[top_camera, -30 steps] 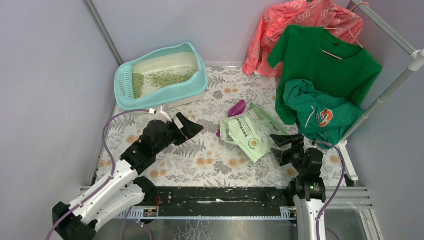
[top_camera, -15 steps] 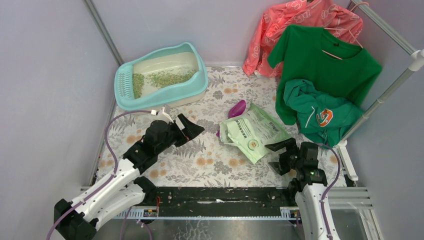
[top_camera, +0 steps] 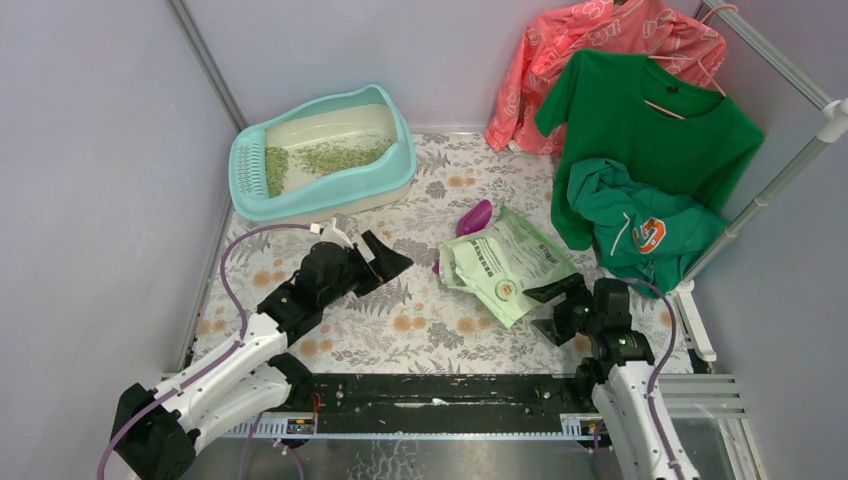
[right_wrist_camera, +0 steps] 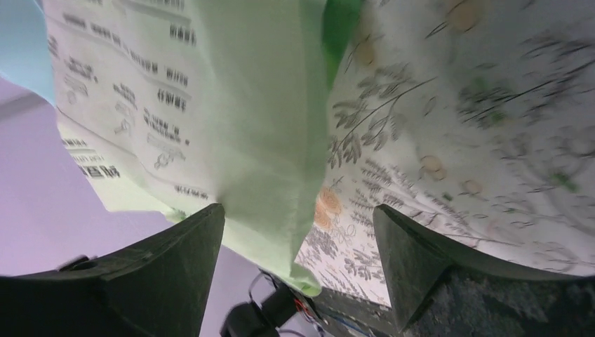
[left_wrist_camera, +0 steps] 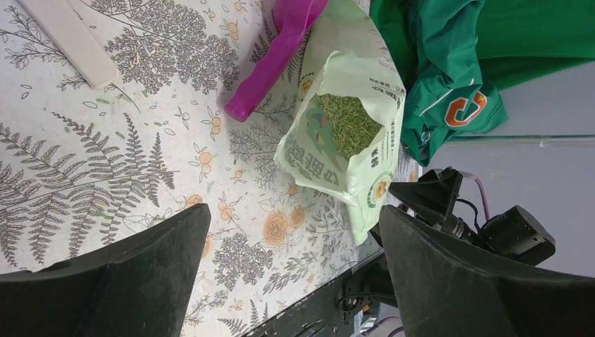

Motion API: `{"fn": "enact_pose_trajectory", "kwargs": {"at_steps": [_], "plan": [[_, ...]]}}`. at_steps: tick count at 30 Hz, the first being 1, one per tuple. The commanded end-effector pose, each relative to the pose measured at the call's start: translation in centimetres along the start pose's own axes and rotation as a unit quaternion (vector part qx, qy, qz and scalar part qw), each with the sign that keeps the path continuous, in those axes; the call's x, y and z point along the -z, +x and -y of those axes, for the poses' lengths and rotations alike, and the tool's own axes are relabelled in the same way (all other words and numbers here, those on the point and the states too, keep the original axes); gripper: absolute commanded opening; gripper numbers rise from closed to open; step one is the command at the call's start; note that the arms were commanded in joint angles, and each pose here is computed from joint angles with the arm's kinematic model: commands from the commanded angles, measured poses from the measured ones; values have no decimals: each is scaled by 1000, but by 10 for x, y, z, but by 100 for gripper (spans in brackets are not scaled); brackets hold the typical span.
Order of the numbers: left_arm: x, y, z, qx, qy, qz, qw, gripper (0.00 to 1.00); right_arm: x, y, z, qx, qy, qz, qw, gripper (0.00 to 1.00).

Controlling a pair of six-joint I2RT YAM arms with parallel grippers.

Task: Fill the litter box with clean litter
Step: Pick up the cat litter bag at the center of the board.

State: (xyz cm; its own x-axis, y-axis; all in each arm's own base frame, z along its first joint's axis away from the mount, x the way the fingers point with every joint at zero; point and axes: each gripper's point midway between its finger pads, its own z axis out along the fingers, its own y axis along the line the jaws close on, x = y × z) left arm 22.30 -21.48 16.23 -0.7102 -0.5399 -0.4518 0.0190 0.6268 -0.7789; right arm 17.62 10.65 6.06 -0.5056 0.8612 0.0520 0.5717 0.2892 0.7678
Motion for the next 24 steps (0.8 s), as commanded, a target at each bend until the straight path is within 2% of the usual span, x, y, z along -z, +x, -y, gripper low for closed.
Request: {"fn": "enact_pose_trajectory", "kwargs": {"at_steps": [1,8,13,18,20,24], "plan": [[-5,-3,13,6,34,10,999,99,-4,11,-39,49,-33,-3,998,84],[-2,-4,15,-1,34,10,999,99,-27,34,-37,83,-4,18,996,79],[1,-7,14,-10,29,14,999,99,-28,24,-37,77,-13,55,995,50],[-1,-5,11,-14,25,11,1000,99,2,18,-57,93,-44,78,992,16],[-1,-4,11,-16,27,8,999,99,19,18,-63,97,-61,82,990,9],[5,-5,15,-27,27,5,999,99,46,18,-55,112,-55,85,988,6]]}}
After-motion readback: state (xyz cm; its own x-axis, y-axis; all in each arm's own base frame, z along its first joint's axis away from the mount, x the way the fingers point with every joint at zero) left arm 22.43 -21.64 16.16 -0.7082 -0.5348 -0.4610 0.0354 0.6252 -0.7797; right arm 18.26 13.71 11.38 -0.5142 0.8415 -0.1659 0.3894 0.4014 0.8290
